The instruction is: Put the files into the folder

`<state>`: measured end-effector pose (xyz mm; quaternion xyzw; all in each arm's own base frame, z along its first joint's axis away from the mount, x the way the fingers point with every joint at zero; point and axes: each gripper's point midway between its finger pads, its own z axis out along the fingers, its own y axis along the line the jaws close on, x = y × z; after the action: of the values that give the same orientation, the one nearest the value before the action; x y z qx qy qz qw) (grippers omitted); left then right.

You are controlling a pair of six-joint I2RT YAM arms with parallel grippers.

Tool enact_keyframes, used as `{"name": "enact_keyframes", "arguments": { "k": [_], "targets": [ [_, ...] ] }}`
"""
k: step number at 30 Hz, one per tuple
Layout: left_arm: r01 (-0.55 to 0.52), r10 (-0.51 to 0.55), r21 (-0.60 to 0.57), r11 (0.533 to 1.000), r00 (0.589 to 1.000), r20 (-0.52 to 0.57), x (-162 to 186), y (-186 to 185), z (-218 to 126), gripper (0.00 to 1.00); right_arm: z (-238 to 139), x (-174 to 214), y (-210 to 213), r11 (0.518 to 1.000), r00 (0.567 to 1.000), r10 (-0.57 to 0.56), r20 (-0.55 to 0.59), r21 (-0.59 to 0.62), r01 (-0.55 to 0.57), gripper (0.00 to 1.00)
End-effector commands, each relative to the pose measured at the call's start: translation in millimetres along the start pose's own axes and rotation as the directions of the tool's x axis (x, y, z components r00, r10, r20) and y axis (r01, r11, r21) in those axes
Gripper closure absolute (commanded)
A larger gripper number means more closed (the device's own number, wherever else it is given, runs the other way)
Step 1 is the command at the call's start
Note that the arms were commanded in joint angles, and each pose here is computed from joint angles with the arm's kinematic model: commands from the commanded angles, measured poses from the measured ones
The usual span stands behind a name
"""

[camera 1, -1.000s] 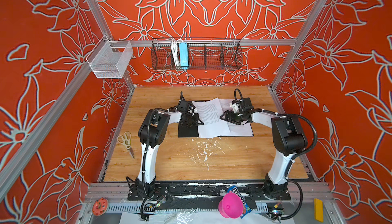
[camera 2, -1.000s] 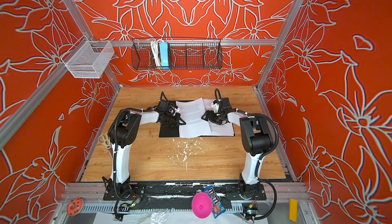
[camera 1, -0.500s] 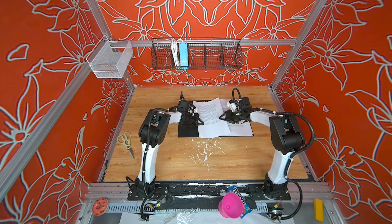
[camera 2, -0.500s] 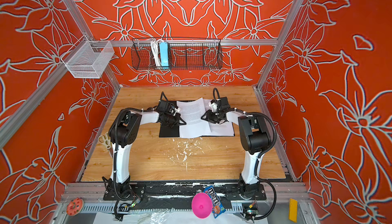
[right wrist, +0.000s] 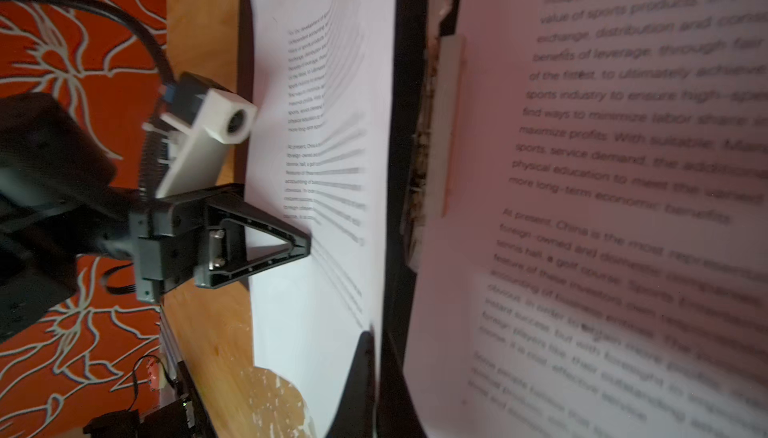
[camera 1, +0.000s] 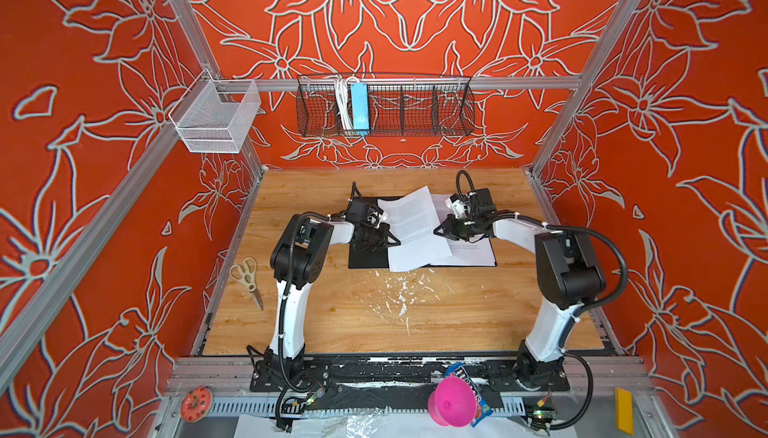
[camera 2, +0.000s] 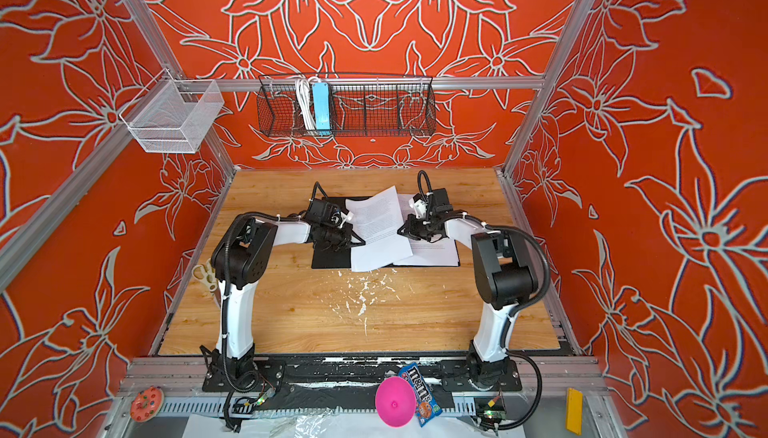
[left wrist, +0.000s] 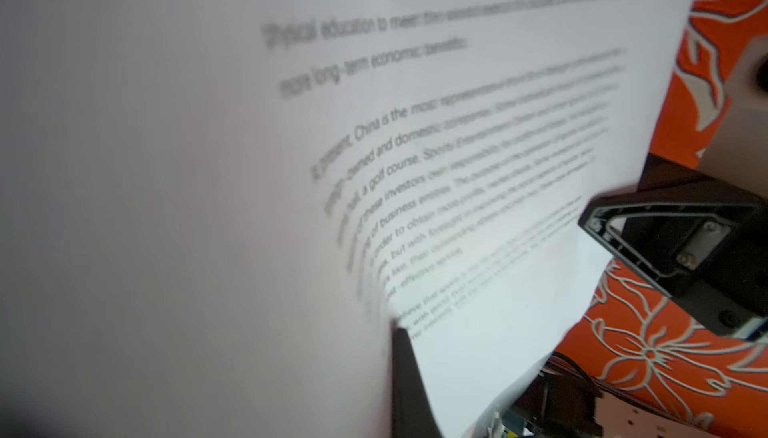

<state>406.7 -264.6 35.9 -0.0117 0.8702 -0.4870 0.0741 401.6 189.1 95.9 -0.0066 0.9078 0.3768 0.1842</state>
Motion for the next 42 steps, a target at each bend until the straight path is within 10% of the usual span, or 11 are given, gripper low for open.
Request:
{"name": "enact_keyframes", "arguments": {
  "k": [1, 5, 7, 17, 42],
  "targets": [
    [-0.167, 0.155, 0.101, 0.981, 0.981, 0.116, -7, -58, -35, 0.94, -37, -5, 16, 1.0, 0.997, -0.018, 0.071, 0.009, 0.017, 1.0],
    [-0.325, 0.295, 0.112, 0.939, 0.929, 0.224, 6, -103, -71, 0.69, -73, -5, 3, 0.993, 0.993, -0.017, 0.121, 0.122, 0.003, 1.0],
    [-0.355, 0.329, 0.053, 0.933, 0.905, 0.27, 10, -110, -86, 0.02, -93, -7, -24, 0.969, 0.991, 0.004, 0.136, 0.244, -0.037, 1.0],
    [-0.316, 0.31, -0.023, 0.948, 0.911, 0.272, 10, -91, -93, 0.02, -117, -12, -153, 0.683, 0.991, 0.09, -0.1, 0.73, 0.012, 1.0],
    [-0.319, 0.293, 0.081, 0.944, 0.927, 0.234, 14, -91, -81, 0.02, -83, -27, -119, 0.829, 0.989, 0.146, 0.005, 0.545, -0.125, 1.0]
  ]
}}
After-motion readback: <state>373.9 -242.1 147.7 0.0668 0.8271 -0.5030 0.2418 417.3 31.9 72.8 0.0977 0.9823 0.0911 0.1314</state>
